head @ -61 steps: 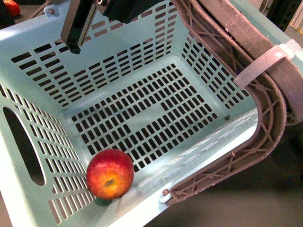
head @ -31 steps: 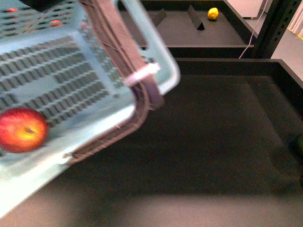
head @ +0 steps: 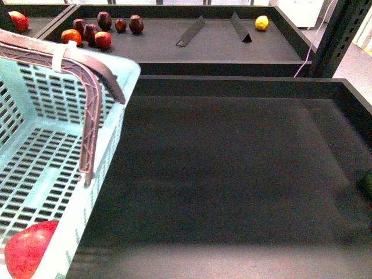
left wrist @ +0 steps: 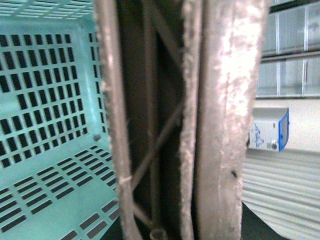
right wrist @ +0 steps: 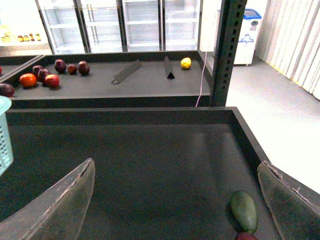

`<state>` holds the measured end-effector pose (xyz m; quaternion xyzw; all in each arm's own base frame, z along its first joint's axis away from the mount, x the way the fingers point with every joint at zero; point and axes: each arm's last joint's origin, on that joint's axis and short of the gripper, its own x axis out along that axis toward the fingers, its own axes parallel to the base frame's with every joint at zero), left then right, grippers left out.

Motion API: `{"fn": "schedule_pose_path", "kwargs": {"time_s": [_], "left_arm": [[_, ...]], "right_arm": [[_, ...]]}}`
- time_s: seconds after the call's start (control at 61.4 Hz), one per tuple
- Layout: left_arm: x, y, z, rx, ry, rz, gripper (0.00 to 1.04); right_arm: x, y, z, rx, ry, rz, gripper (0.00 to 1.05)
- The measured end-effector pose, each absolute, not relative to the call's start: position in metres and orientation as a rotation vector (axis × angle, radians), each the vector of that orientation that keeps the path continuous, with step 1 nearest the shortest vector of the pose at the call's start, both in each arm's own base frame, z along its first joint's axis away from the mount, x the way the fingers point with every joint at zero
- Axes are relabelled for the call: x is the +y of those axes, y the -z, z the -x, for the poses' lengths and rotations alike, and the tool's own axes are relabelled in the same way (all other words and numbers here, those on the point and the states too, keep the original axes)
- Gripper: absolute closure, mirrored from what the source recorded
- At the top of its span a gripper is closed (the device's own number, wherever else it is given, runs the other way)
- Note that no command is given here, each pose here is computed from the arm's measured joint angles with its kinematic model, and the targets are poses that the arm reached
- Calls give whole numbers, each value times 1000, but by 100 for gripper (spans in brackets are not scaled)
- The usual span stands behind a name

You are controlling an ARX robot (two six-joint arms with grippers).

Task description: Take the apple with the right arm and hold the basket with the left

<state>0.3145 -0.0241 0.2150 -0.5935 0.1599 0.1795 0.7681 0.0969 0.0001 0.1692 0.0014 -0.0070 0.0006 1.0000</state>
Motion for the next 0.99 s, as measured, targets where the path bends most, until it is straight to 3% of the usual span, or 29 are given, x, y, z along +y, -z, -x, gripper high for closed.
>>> {"fn": "schedule_pose_path", "kwargs": {"time_s": [0.488,0.798,0.993], "left_arm": [[12,-151,-324,425,-536,1458,89],[21,-139,-313,485,-533,1449,89],[20,-138,-304,508,-528,1434,60]], "right_arm": [[0,-169,-97,-14,-1,-3,9],[0,-169,-97,-14,-1,-3,9],[0,-169,-97,-14,-1,-3,9]]}}
